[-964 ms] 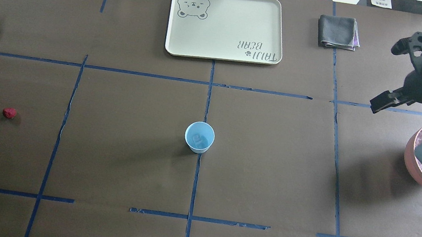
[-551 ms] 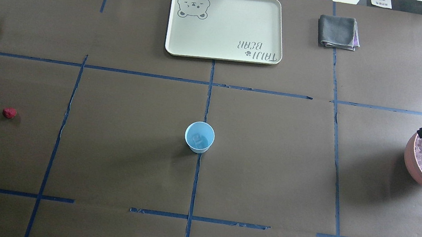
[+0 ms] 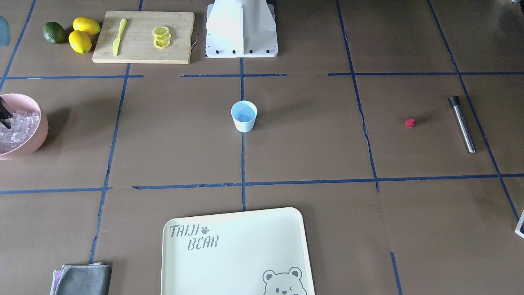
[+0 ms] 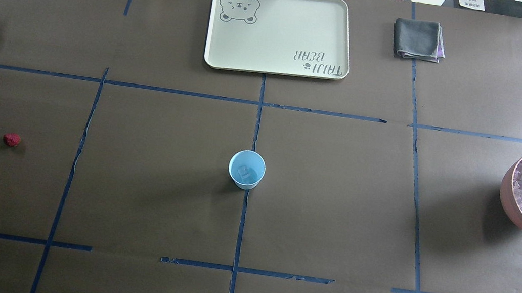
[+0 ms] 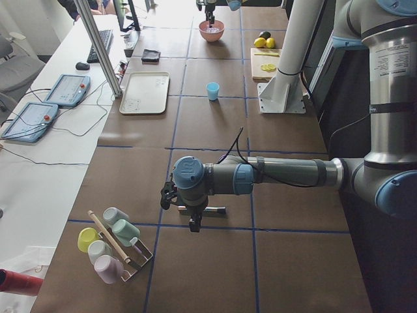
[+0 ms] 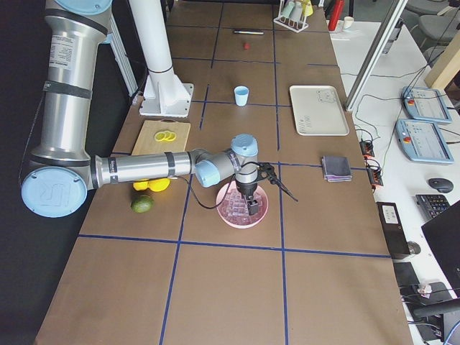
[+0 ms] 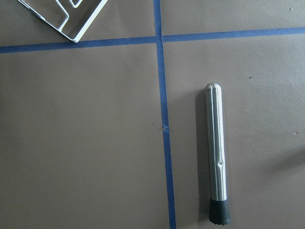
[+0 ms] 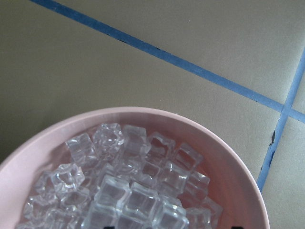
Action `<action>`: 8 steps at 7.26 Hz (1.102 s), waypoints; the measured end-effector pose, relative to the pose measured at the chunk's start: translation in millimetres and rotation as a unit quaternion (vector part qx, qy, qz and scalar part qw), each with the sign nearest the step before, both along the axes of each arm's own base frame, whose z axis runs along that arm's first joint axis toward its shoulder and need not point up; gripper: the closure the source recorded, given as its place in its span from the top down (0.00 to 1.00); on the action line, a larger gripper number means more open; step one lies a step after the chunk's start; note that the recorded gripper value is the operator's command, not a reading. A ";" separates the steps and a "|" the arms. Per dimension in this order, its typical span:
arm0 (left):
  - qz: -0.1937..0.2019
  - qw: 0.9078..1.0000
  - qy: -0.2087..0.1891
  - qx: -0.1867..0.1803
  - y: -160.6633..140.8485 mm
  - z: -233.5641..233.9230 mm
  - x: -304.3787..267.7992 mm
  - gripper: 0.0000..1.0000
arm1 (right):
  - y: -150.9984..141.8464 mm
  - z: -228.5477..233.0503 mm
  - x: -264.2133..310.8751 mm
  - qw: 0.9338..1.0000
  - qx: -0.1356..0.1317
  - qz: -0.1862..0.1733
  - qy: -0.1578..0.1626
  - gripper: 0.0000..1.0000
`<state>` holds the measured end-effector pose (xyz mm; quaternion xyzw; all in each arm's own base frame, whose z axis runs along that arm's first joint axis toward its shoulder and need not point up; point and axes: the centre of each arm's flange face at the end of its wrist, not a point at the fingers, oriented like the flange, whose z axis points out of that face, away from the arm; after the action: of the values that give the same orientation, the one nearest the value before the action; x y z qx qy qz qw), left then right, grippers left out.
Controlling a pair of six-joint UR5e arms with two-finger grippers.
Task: Mash ice and strawberries in cup
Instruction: 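Grasp a third ice cube from the bowl with the right gripper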
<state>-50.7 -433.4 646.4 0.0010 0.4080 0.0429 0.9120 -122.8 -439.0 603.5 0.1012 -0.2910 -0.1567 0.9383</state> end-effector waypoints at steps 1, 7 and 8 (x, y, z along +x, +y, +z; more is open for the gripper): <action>0.000 1.000 0.000 0.000 0.0 0.0 0.0 1.00 | -0.3 4.0 0.1 1.000 -0.003 0.003 0.003 0.71; 0.000 1.000 0.000 0.001 -0.8 -0.3 0.0 1.00 | 0.3 6.4 -5.2 1.000 -0.018 0.015 0.000 0.41; 0.000 1.000 0.000 0.001 -0.7 -0.1 0.0 1.00 | 0.6 6.5 -6.3 1.000 -0.018 0.013 0.000 0.32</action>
<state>-50.7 -434.1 646.2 0.0016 0.4080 0.0431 0.9120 -129.2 -438.4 610.0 0.0881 -0.2924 -0.1389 0.9421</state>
